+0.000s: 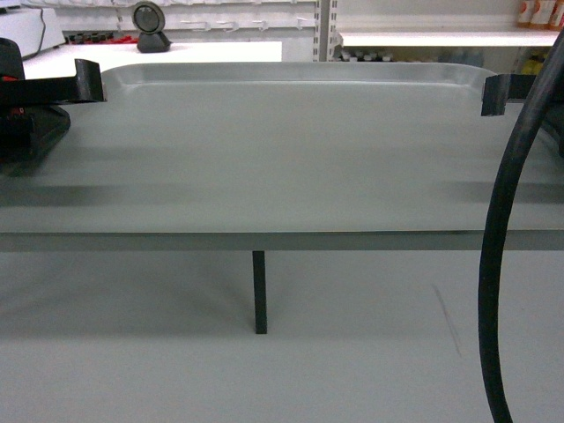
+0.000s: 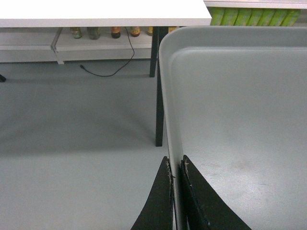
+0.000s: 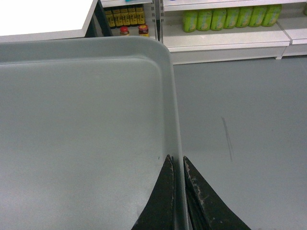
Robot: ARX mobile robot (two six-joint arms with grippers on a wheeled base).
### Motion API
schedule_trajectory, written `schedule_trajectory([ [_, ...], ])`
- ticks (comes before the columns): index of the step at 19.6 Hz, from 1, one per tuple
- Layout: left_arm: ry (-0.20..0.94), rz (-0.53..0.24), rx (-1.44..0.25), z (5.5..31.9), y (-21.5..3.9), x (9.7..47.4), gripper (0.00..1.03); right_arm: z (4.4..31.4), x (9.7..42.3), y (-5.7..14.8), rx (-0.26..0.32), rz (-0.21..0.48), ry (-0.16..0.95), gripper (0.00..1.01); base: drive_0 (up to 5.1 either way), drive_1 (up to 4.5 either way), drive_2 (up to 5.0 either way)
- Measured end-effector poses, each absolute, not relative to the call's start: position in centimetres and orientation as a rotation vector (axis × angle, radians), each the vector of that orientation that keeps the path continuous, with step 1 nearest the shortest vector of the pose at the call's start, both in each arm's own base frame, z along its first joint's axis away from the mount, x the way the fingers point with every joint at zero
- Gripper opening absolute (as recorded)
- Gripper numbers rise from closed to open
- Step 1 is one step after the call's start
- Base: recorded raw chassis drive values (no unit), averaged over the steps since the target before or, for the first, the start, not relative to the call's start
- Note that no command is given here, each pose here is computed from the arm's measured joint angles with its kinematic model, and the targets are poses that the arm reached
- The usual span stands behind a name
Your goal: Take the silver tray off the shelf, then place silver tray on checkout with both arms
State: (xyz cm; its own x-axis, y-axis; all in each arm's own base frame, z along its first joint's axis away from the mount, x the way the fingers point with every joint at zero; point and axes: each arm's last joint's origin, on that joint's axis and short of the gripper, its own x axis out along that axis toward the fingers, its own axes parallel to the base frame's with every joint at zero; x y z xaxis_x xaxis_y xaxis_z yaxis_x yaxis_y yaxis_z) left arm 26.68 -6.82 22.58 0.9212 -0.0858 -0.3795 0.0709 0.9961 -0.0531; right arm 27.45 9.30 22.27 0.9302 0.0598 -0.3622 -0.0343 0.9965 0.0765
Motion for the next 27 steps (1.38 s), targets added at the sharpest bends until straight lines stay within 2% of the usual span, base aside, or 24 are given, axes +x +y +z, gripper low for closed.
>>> schedule_trajectory([
  [23, 0.391, -0.079, -0.039, 22.59, -6.78, 26.69, 0.03, 22.29, 27.46, 9.31, 0.071, 0.051, 0.371, 0.03, -5.0, 2.45, 2.5],
  [27, 0.392, -0.076, -0.039, 22.58, -6.70, 26.70, 0.03, 22.28, 27.43, 9.37, 0.070, 0.054, 0.372, 0.03, -1.1, 0.51, 0.5],
])
